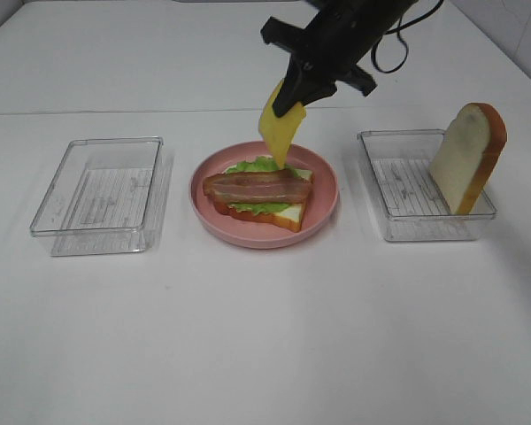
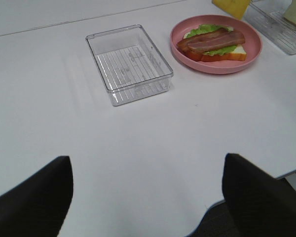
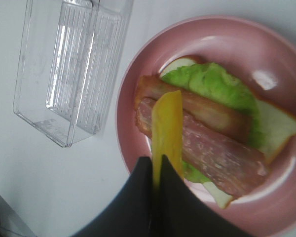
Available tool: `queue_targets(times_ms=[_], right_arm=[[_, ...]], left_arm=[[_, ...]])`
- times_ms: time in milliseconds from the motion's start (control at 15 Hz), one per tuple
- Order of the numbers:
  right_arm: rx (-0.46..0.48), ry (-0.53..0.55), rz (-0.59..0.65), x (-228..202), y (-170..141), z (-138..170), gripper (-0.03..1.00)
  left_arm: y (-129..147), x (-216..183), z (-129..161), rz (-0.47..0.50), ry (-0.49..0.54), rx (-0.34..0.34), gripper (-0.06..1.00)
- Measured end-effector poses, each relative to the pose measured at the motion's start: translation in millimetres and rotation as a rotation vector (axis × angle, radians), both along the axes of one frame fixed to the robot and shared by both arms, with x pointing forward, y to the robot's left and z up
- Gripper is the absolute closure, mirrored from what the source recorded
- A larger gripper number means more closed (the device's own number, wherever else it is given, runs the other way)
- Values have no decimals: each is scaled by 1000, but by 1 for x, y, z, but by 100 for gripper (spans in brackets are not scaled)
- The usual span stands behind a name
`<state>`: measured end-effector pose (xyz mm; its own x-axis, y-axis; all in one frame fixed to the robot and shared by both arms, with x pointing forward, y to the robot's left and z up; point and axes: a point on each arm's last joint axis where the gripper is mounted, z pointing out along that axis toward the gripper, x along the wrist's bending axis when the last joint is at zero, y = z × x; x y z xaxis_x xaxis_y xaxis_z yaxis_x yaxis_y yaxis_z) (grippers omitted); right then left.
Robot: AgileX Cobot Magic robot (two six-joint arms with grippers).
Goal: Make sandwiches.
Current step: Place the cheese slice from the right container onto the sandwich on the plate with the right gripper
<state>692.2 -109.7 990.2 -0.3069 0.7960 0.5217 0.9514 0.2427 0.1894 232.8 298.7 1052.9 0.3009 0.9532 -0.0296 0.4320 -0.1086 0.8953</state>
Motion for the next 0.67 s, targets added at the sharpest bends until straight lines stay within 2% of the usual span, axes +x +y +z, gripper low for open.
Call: queue_targets(times_ms=[200,400,533,667], right_arm=[[75,90,22,-4,28,-29,97],[143,150,-15,0,36,-52,97],[117,171,-32,3,35,-75,97],[61,153,-43,5,32,-81,97]], left_arm=[[0,0,0,0,0,0,16],[0,0,0,0,0,0,16],[0,0,0,0,0,0,16],[0,0,0,0,0,0,16]])
